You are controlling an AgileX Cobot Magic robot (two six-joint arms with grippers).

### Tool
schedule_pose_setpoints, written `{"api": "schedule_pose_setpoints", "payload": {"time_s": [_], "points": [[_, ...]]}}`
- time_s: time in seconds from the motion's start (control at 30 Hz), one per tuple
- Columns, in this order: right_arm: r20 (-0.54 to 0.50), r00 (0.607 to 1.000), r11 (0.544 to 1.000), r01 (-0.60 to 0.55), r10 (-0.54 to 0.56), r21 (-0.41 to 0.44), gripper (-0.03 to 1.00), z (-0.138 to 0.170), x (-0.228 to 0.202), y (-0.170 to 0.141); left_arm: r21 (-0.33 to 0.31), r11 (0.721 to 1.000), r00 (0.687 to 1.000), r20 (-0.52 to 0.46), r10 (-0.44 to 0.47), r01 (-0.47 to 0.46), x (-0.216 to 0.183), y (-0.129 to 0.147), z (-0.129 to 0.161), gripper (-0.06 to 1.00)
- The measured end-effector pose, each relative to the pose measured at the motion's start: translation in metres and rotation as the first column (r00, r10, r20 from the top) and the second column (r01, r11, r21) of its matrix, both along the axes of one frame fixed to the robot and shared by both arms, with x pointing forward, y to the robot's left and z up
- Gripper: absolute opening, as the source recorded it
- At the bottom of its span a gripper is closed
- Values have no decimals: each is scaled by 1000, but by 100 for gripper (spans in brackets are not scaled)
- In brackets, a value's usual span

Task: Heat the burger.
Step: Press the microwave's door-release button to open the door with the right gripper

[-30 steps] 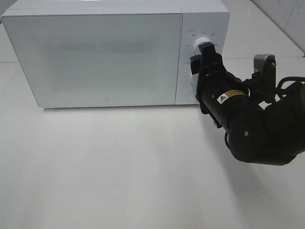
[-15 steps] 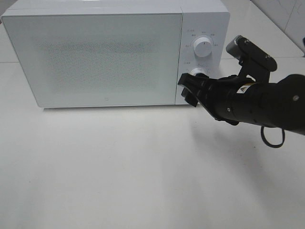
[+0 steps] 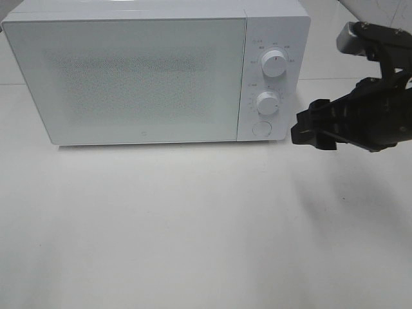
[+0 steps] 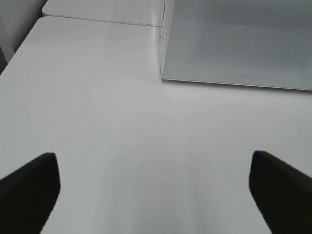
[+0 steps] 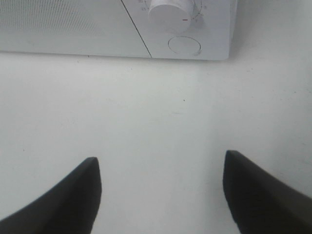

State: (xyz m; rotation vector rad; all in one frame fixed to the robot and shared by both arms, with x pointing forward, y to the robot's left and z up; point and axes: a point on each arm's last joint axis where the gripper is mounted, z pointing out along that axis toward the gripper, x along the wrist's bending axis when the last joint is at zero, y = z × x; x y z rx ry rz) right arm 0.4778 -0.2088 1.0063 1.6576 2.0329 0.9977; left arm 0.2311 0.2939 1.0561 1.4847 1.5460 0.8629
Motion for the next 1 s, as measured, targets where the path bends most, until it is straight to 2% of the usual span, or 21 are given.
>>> {"api": "schedule_pose_setpoints", "payload": {"time_s": [0.2, 0.37, 0.67, 0.87, 1.0], "points": [[-7, 999, 997, -43, 43, -64, 73, 22, -10, -8, 0, 1000, 1000, 0, 0, 0, 0, 0, 0, 97], [-41, 997, 987, -69, 64, -142, 80, 45, -44, -22, 0, 1000, 1000, 0, 0, 0, 0, 0, 0, 97], [-100, 992, 979, -92, 75, -181, 79, 64, -88, -38, 0, 1000, 1000, 0, 0, 0, 0, 0, 0, 97], [-84, 995, 975, -72, 56, -210, 78, 66, -107, -47, 0, 1000, 1000, 0, 0, 0, 0, 0, 0, 97], [-16, 1000, 972, -29, 26, -233, 77, 61, -134, -61, 0, 1000, 1000, 0, 0, 0, 0, 0, 0, 97]]}}
